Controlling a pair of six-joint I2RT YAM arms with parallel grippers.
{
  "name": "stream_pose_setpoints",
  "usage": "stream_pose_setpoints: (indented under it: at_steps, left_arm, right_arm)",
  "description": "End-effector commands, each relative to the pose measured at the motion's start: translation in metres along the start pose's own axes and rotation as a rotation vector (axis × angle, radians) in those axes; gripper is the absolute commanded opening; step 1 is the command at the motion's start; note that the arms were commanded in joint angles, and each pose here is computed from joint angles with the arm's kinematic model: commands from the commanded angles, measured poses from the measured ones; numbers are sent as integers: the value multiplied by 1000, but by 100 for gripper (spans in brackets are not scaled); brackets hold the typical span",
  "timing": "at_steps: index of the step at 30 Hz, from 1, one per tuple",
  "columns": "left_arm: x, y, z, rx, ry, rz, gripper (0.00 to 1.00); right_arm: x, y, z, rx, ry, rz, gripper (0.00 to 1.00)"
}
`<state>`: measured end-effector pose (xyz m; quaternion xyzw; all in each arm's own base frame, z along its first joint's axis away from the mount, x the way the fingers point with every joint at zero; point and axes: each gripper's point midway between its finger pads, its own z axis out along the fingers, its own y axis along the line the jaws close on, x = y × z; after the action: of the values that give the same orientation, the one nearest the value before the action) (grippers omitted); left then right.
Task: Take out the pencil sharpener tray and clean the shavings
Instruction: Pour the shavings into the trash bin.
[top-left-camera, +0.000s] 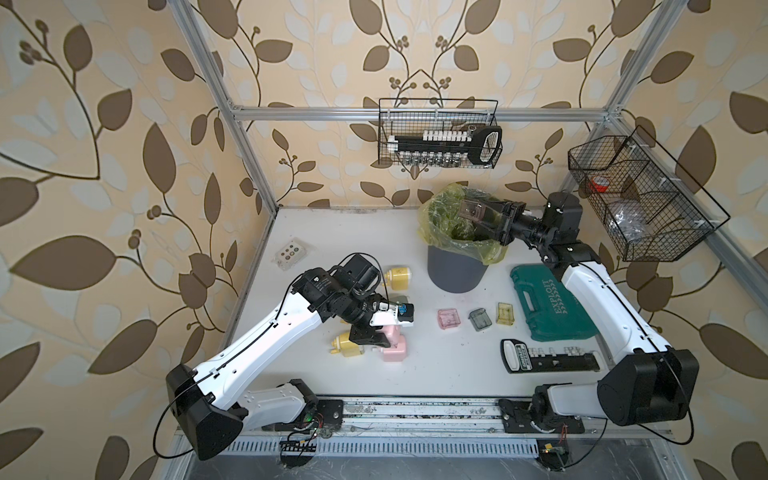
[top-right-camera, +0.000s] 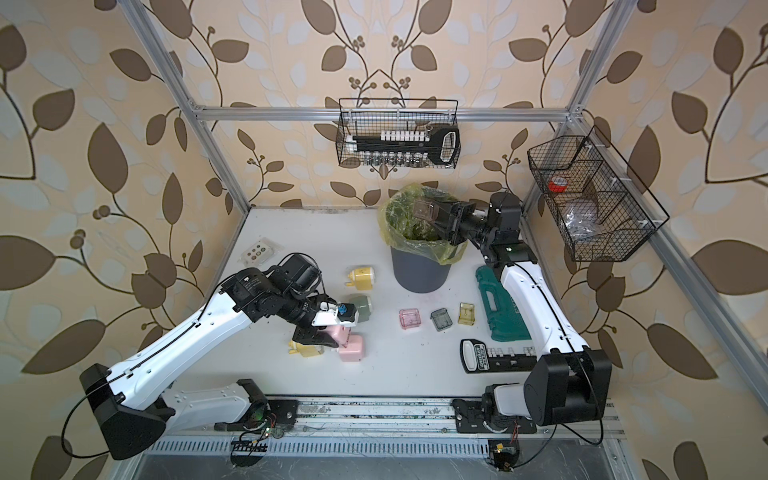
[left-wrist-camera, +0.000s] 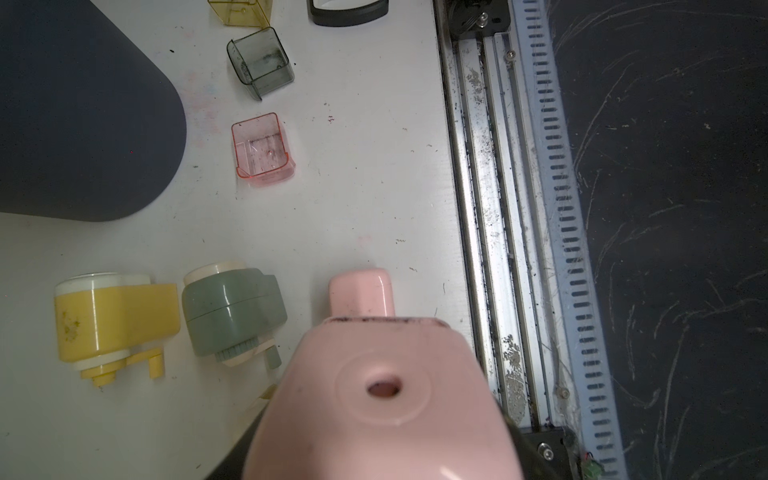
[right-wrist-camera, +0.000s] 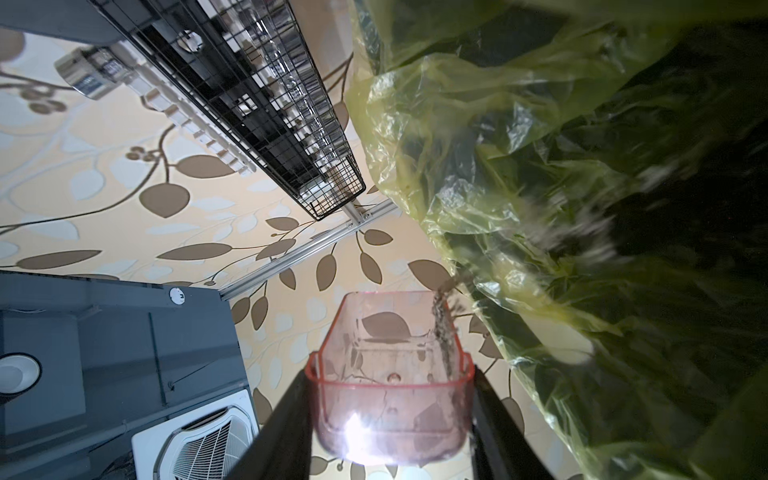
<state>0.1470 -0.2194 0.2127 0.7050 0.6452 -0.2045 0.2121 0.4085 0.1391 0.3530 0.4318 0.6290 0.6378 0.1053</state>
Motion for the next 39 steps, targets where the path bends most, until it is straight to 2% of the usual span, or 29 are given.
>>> stream_pose_setpoints:
  at_steps: [1, 4, 6, 7, 9, 10, 11, 13, 15, 16, 17, 19, 20, 22, 23, 24, 25, 26, 27, 28, 30, 32, 33, 34, 35, 36, 37, 38, 39]
  left_arm:
    - [-8, -1, -5, -13, -29, 10, 0]
    - [-9, 0, -5, -16, -30, 14, 0]
    - [-10, -1, -6, -13, -27, 14, 0]
    - [-10, -1, -6, -12, -26, 12, 0]
    - [-8, -1, -5, -15, -25, 17, 0]
    - [-8, -1, -5, -19, -23, 21, 0]
    - [-8, -1, -6, -19, -21, 22, 0]
    - [-8, -2, -7, -10, -17, 15, 0]
    - [-8, -2, -4, -8, -18, 18, 0]
    - [-8, -1, -3, -6, -16, 16, 0]
    - [-8, -1, -3, 5, -13, 11, 0]
    - [-11, -1, -5, 30, -2, -2, 0]
    - [-11, -1, -5, 32, 2, -3, 0]
    - [-9, 2, -2, 25, 9, 10, 0]
    - [-11, 4, -3, 20, 9, 14, 0]
    - [-12, 4, -4, 22, 10, 13, 0]
    - [-14, 5, -6, 25, 8, 11, 0]
    - [-15, 5, -6, 25, 2, 12, 0]
    - [-15, 5, -5, 20, -4, 16, 0]
    - [-13, 6, -3, 13, -4, 23, 0]
    - [-12, 6, -4, 12, 5, 21, 0]
    - [-11, 5, -2, 16, 7, 17, 0]
    - [-10, 5, -1, 13, 7, 23, 0]
    - [-10, 6, -1, 16, 10, 18, 0]
    - [-10, 5, -1, 22, 15, 9, 0]
    - [-10, 3, -1, 35, 16, 3, 0]
    - [-7, 2, 1, 41, 22, -1, 0]
    - [-5, 2, 3, 40, 28, 0, 0]
    - [-4, 4, 4, 39, 36, 0, 0]
  right_arm:
    - [23, 20, -8, -66, 85, -32, 0]
    - [11, 6, -9, 2, 60, -40, 0]
    - [21, 15, -10, -57, 123, -27, 0]
    - [24, 18, -14, -70, 111, -35, 0]
    - [9, 4, -19, -5, 23, -64, 0]
    - [3, -15, -18, 51, 29, -16, 0]
    - [6, -14, -16, 19, 70, 16, 0]
    - [21, 6, -20, -102, 103, 7, 0]
    - [12, 9, -24, -83, 34, -105, 0]
    - [3, 0, -21, -39, 32, -137, 0]
    - [3, -9, -18, -5, 83, -99, 0]
    - [23, 31, -20, -198, 187, -202, 0]
    - [24, 37, -22, -223, 178, -232, 0]
    - [2, 3, -15, -51, 124, -203, 0]
    - [0, -10, -13, 0, 158, -136, 0]
    - [10, 9, -13, -102, 219, -165, 0]
    - [14, 25, -16, -190, 229, -175, 0]
    - [8, 17, -15, -161, 202, -143, 0]
    - [-3, -5, -12, -63, 160, -112, 0]
    - [-3, -13, -13, -26, 173, -115, 0]
    - [11, 14, -19, -136, 207, -200, 0]
    - [-8, -12, -15, -4, 131, -193, 0]
    - [-10, -22, -12, 35, 164, -163, 0]
    - [2, -2, -12, -53, 239, -203, 0]
    - [10, 15, -15, -128, 248, -235, 0]
    - [3, 12, -15, -108, 196, -224, 0]
    - [-11, -5, -12, -17, 133, -229, 0]
    - [-18, -17, -9, 49, 141, -201, 0]
    - [-7, -7, -6, 14, 240, -190, 0]
